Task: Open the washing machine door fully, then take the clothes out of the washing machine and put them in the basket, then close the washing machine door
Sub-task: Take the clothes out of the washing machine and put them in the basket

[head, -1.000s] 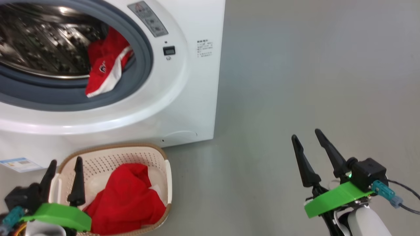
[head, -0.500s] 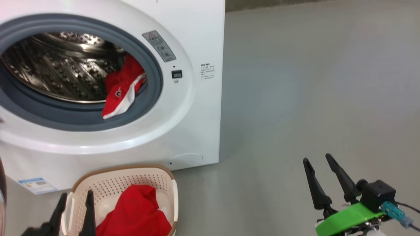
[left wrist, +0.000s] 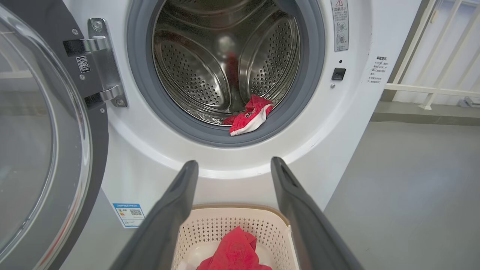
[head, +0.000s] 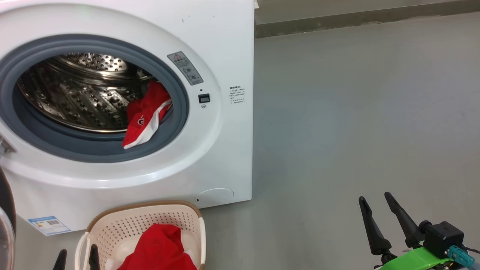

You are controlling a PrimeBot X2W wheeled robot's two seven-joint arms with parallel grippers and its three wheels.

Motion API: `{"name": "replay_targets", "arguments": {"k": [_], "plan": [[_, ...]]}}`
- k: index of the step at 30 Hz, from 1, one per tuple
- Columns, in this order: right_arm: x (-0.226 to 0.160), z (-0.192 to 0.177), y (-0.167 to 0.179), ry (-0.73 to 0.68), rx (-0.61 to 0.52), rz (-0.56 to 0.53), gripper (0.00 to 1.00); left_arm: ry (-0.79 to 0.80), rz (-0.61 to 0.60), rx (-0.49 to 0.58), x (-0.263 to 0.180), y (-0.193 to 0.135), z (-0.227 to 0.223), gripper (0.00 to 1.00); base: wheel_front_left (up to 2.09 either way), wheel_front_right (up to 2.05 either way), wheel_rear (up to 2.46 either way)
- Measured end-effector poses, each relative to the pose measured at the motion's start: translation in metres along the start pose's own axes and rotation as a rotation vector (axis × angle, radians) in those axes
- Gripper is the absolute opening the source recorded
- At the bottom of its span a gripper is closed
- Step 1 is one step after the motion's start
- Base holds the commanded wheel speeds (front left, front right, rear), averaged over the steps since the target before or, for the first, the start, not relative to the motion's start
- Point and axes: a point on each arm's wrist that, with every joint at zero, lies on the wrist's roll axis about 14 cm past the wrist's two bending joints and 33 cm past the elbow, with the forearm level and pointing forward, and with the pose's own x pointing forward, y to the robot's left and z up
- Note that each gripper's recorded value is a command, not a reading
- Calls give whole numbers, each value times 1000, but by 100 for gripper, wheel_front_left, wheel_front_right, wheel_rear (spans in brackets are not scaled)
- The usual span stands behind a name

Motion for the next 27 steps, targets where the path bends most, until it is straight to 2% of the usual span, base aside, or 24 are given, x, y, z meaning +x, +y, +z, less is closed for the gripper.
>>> {"name": "replay_targets", "arguments": {"k": [27], "plan": [[5, -9, 4, 24, 16, 0, 100, 13, -5, -17, 8, -5, -5, 100, 0, 0, 0]]}}
